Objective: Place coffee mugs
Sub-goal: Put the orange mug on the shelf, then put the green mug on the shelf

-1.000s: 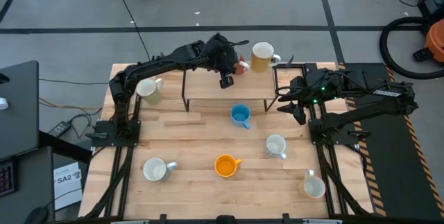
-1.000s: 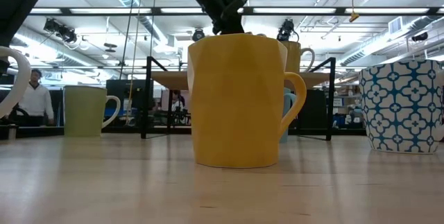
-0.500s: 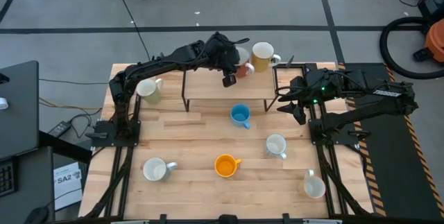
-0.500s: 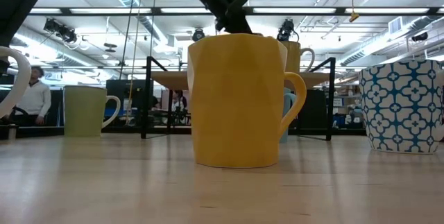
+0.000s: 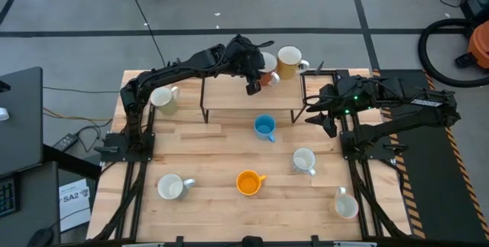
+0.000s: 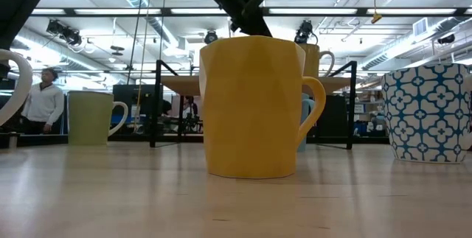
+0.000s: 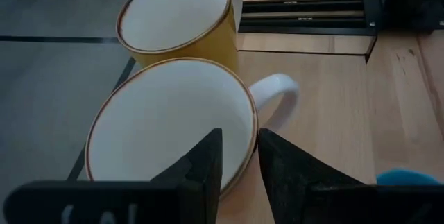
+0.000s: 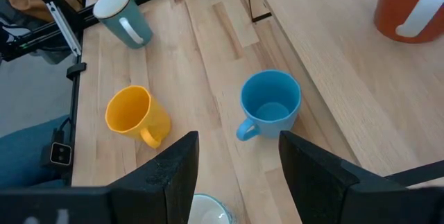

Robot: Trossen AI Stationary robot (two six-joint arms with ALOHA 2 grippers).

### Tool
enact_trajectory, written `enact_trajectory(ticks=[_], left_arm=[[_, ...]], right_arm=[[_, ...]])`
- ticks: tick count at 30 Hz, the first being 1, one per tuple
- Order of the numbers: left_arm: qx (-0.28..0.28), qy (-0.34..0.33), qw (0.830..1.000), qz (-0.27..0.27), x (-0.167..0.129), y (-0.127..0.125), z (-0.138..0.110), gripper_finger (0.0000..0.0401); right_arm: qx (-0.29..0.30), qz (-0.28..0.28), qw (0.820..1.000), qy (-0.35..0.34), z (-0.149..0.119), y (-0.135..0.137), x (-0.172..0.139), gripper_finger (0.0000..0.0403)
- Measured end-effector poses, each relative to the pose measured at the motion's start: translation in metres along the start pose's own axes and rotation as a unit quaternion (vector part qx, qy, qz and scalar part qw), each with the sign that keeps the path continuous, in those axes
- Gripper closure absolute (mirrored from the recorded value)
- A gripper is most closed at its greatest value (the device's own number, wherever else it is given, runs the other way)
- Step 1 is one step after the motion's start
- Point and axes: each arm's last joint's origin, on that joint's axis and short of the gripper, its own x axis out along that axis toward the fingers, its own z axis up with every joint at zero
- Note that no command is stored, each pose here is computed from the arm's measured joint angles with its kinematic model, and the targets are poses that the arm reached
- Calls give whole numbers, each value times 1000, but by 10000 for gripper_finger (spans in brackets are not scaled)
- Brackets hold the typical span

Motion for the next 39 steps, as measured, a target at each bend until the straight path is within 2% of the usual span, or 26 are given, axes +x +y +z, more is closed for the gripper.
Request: enact_trajectory(ticks=[12,26,36,39], left_arm=[[0,2,1000,2,2,0,-1,309],[-15,1,997,78,11,4,-1,319],[-16,-8,997,79,11,4,1,318],[-15,-12,997,79,11,3,2,304]], right_arm=[[0,0,1000,0,0,0,0,197],[-3,0,1000,0,0,0,0,197],[-4,0,1000,0,0,0,0,197],[-4,0,1000,0,0,0,0,197]])
